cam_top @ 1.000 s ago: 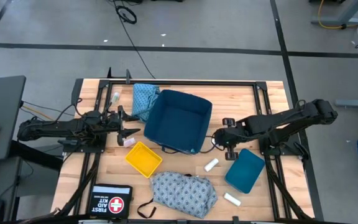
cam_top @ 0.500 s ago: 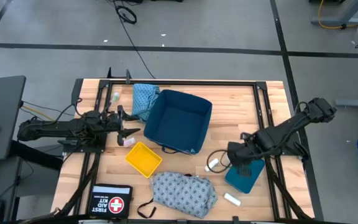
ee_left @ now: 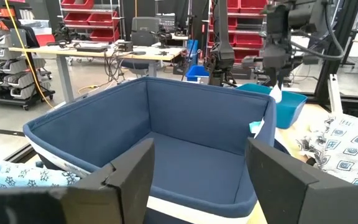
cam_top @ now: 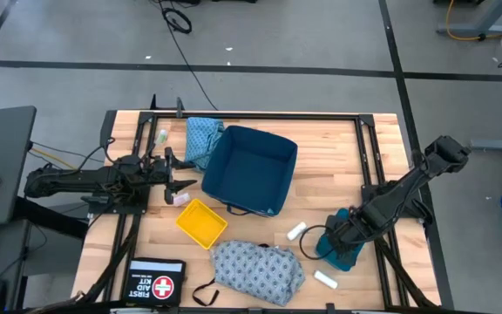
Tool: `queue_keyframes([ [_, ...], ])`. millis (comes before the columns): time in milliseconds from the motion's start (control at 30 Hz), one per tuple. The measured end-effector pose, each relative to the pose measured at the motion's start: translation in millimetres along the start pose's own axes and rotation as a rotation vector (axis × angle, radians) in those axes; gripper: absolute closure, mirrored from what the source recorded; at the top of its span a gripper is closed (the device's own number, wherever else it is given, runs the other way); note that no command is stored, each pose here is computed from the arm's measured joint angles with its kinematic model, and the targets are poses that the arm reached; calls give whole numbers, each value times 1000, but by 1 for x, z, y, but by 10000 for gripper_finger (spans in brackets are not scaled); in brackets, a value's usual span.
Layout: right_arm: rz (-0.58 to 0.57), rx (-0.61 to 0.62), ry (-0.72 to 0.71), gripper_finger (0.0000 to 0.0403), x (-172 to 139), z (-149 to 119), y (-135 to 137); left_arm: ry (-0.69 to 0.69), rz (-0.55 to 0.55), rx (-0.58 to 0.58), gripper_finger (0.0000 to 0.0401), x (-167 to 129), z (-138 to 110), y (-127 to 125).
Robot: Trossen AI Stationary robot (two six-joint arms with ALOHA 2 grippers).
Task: Pick & place medical supplies in basket/bin
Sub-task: Put the top white bandage into the blue bin, then put the bottom white bandage into the blue bin
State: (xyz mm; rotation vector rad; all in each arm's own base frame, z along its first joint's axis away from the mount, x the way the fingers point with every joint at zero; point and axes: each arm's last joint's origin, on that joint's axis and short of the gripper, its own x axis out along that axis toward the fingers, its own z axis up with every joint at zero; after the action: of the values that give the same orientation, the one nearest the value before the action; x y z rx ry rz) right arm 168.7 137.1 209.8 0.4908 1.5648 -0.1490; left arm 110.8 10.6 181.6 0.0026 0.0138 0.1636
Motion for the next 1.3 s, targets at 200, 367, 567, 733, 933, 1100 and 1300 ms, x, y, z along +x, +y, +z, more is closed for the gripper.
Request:
queue_keyframes([
  [200,-21,29,-15,302,6,0,-4,0,0,-2,163,0,0,0],
  [367,-54,6,-62,211,6,2,-6,0,0,-2,163,0,0,0],
  [567,-84,5,-116,171,6,3,-7,0,0,-2,163,0,0,0],
  [733,-36,14,-143,180,0,5,1,0,0,-2,163,0,0,0],
  [933,71,-2,-251,198,-20,7,23,0,0,-2,163,0,0,0],
  [1100,192,-21,-312,199,-19,11,48,3,0,-1,163,0,0,0],
  [1300,192,-59,-236,199,3,17,85,4,0,-1,163,0,0,0],
])
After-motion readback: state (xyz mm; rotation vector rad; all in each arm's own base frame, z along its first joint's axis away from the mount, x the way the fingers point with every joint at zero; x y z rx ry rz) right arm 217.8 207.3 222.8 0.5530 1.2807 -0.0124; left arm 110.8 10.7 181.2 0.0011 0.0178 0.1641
